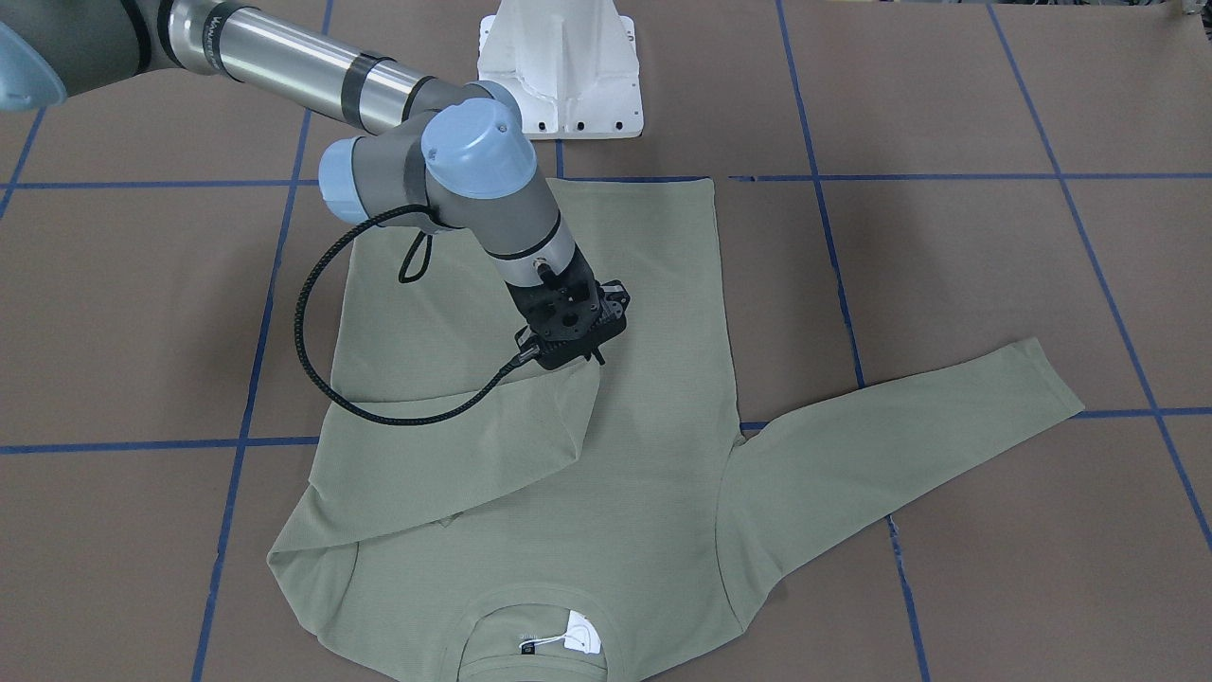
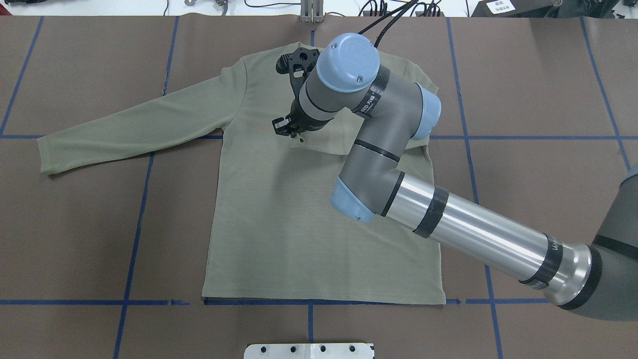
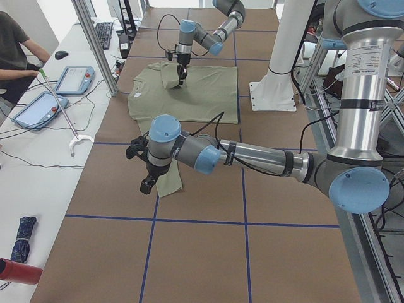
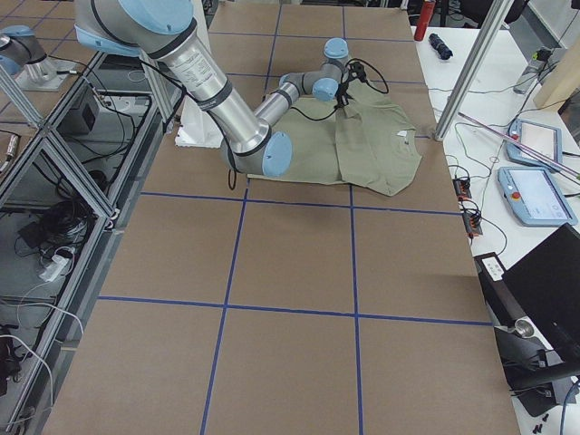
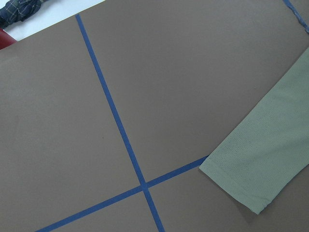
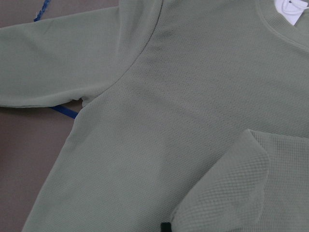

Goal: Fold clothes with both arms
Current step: 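Carry the sleeve cuff with the right gripper across the shirt body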

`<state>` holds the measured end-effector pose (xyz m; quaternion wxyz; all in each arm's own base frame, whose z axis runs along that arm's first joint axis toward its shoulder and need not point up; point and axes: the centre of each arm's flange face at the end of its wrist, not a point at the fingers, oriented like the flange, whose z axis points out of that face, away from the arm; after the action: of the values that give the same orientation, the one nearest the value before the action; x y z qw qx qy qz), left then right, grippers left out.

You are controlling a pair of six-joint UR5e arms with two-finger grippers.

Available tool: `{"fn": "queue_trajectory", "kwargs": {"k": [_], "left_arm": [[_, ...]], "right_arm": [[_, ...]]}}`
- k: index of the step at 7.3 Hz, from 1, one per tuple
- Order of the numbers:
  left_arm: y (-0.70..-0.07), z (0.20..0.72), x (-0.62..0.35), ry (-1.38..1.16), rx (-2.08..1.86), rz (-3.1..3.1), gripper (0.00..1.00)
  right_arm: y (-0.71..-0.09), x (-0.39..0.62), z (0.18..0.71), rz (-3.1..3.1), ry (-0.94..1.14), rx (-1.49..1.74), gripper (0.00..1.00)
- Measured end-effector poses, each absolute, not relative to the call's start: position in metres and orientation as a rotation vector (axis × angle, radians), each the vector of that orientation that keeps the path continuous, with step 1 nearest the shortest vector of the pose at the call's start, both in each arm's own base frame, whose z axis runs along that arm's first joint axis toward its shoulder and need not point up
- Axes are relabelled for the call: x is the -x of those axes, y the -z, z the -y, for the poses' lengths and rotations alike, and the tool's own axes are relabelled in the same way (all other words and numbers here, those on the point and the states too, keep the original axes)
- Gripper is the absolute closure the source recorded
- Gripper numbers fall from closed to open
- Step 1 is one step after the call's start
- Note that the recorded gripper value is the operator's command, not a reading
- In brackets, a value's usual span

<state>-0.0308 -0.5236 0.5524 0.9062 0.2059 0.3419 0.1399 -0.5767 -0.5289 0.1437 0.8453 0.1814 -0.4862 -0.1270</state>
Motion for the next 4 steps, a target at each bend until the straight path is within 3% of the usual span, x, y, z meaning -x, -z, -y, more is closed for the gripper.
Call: {"fn": "queue_trajectory", "kwargs": {"k": [3, 4], "left_arm": [[-0.553, 0.524, 0.031, -0.288, -0.423, -0.706, 0.00], [-0.554, 0.524, 0.031, -0.288, -0.422, -0.706, 0.00]], "right_arm": [[-0.117, 0.608, 0.526, 1.017, 0.276, -0.397, 1.00], [-0.113, 0.612, 0.526, 1.015, 0.276, -0.400, 0.16]]}}
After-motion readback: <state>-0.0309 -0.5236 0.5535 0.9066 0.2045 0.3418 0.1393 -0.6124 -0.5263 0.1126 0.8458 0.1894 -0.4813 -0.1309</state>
